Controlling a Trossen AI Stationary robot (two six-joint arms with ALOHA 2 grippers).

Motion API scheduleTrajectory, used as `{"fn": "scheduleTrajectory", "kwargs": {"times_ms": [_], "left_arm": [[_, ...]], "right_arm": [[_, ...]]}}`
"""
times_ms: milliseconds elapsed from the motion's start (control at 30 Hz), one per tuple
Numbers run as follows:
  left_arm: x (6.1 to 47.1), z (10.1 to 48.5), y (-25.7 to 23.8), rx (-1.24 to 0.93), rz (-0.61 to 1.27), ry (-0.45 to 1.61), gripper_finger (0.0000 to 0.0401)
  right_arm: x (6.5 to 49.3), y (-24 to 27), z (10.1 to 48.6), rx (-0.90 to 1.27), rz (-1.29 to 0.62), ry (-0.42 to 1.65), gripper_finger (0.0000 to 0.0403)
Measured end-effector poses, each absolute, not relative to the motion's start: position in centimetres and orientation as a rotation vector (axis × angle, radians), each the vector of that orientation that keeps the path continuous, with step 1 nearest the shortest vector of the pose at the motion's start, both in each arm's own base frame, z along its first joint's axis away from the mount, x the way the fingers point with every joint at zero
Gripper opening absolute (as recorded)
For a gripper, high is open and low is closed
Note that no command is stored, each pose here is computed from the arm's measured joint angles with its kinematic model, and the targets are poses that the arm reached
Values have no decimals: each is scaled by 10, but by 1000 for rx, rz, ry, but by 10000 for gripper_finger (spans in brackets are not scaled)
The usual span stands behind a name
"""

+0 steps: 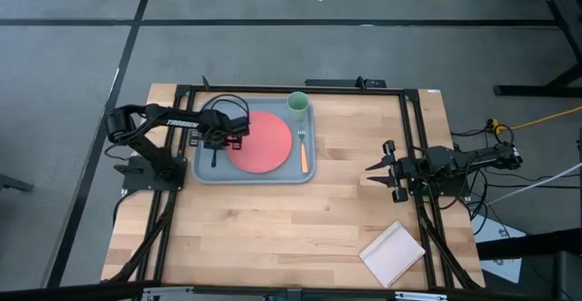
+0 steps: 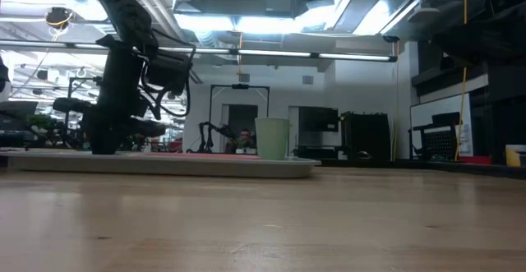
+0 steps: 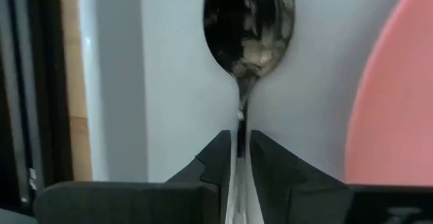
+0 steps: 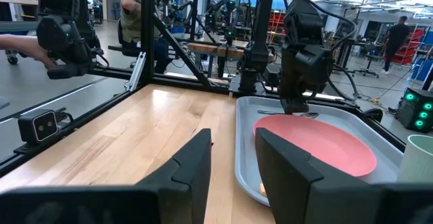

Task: Pick and place plate/cup/fork/spoon on tray
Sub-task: Put the black spoon on the gray tray to the left of the light pink plate, then return to Home Position

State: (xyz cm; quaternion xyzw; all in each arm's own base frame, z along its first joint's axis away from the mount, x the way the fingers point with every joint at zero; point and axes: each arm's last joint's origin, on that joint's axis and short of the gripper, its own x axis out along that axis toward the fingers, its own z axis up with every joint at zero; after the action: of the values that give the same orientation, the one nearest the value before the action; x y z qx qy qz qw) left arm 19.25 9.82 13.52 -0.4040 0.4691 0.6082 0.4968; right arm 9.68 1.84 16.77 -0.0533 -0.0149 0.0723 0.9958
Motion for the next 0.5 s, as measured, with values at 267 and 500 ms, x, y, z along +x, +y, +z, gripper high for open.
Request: {"fn": "scheduleTrajectory", "kwargs": {"times_ms": [267,500], "left_arm": [[189,149,96,-1002,1429,1087,53],[177,168,90,-1002,1405,1081,52]], "right_arm": [[97,18,168,-107,145,-30,122],[97,18,168,-107,145,-30,122]]}}
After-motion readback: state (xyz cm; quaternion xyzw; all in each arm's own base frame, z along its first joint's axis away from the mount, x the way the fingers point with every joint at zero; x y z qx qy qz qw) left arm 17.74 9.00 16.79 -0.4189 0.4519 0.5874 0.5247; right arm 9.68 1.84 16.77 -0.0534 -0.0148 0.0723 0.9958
